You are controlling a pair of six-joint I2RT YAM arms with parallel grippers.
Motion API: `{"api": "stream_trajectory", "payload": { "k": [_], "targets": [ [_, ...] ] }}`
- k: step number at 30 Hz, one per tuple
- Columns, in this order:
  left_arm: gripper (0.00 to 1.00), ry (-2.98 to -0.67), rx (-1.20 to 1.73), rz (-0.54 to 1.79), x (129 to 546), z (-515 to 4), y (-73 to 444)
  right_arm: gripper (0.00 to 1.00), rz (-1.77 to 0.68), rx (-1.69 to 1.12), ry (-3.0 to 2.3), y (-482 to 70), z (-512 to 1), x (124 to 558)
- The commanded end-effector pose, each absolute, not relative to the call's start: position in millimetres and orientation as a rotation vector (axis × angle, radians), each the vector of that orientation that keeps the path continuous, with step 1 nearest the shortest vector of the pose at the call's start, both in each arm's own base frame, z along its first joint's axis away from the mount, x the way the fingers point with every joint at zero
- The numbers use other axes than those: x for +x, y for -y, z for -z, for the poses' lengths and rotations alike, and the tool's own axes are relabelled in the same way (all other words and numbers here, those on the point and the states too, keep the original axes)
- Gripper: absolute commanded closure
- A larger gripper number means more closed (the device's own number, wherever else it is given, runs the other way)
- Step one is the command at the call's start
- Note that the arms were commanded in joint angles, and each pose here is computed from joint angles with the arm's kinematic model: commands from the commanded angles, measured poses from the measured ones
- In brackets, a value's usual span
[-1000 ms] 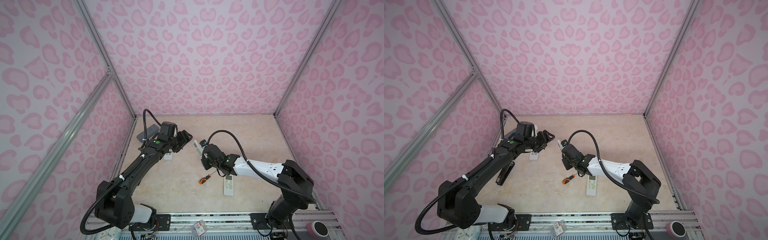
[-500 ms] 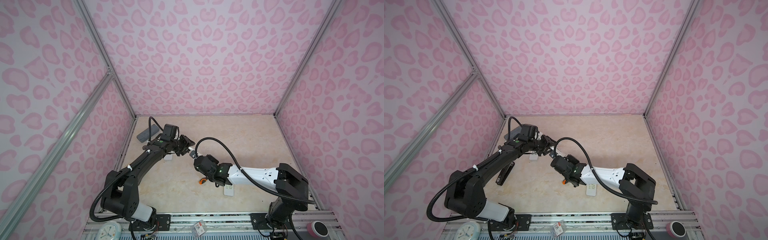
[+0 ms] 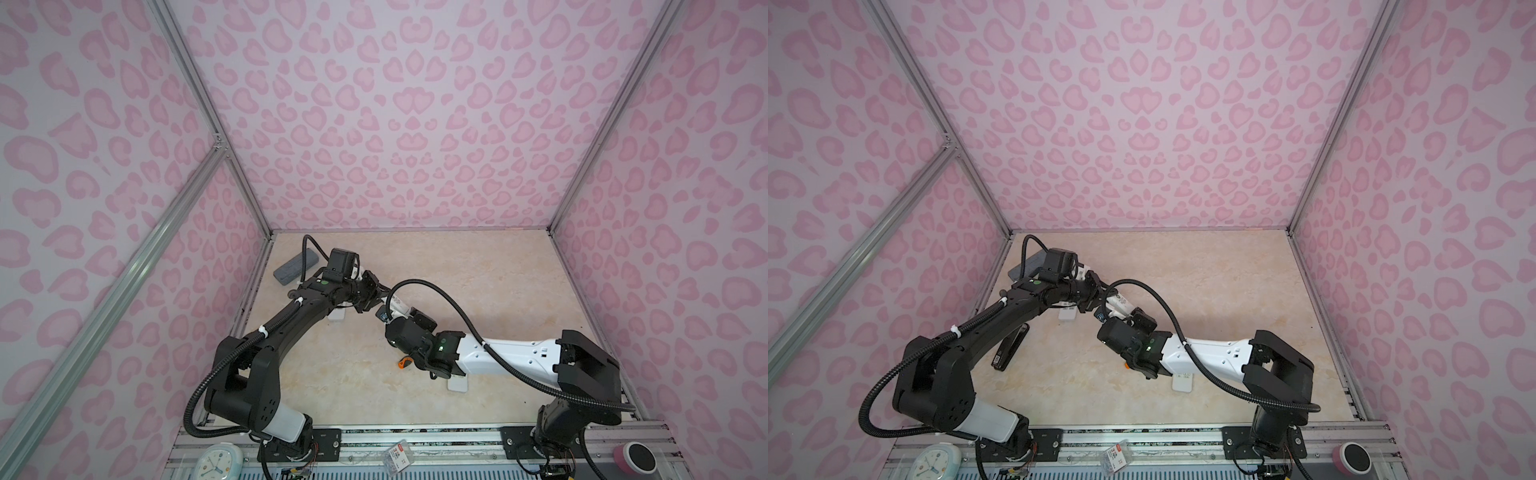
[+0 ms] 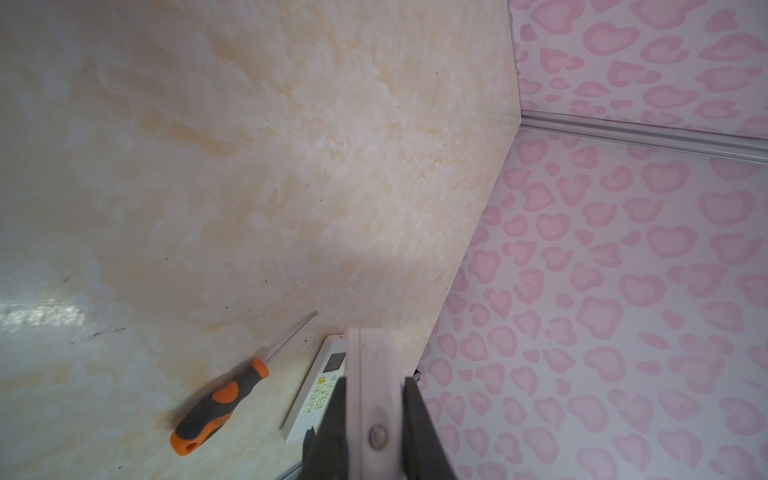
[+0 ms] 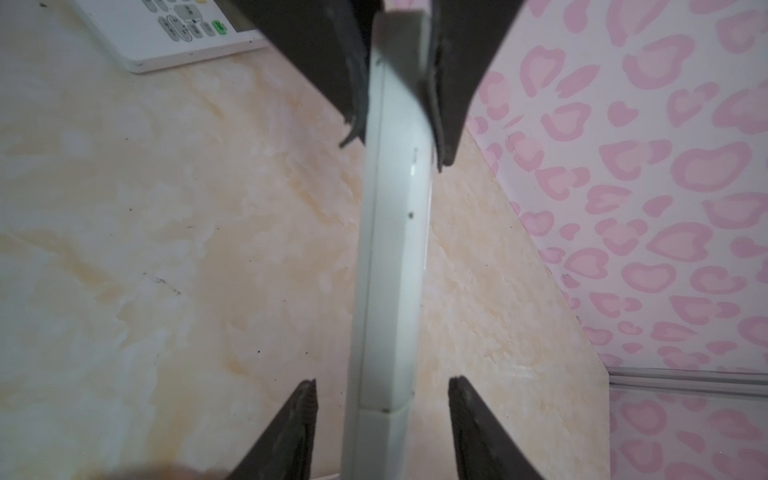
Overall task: Unload the batteries from the remote control
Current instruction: 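Lift the remote with the left gripper and grasp its end with the right gripper, then hold the remote with the left gripper while the right gripper slides off the battery cover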
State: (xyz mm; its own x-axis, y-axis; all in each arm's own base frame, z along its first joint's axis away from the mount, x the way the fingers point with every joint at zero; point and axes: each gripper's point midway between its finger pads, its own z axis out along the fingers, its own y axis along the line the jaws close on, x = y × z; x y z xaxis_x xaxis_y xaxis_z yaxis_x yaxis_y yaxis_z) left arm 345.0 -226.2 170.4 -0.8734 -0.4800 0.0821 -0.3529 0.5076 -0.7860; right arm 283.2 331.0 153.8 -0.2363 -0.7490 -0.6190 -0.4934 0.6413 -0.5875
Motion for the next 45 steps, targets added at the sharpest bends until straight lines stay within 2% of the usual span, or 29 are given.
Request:
{"api": "stream_trajectory", "payload": {
  "k": [1, 3, 13, 23, 29, 35, 45],
  "targets": [
    [0.93, -2.532, -0.615, 1.347, 357.3, -187.4, 229.8, 0.43, 0.286, -0.898, -1.932, -324.9, -166.6, 281.0],
    [0.96, -2.515, -0.603, 1.339, 361.9, -187.4, 225.9, 0.42, 0.239, -0.838, -1.955, -321.0, -176.2, 278.2],
    [0.96, -2.359, -0.46, 1.272, 384.9, -196.9, 213.4, 0.4, -0.035, -0.514, -2.041, -301.7, -225.8, 282.3],
    [0.96, -2.082, -0.407, 1.305, 374.8, -226.6, 198.7, 0.41, -0.794, -0.099, -2.193, -281.6, -240.1, 318.6],
    [0.96, -1.921, -0.389, 1.416, 372.4, -255.2, 200.5, 0.41, -1.089, 0.019, -2.193, -290.9, -242.2, 326.0],
    [0.96, -1.825, -0.382, 1.562, 370.4, -274.8, 208.4, 0.42, -1.241, 0.032, -2.149, -302.5, -246.5, 332.4],
    [0.96, -1.738, -0.312, 1.687, 363.6, -296.1, 228.8, 0.46, -1.321, 0.057, -2.15, -313.4, -243.8, 342.8]
  ]
}}
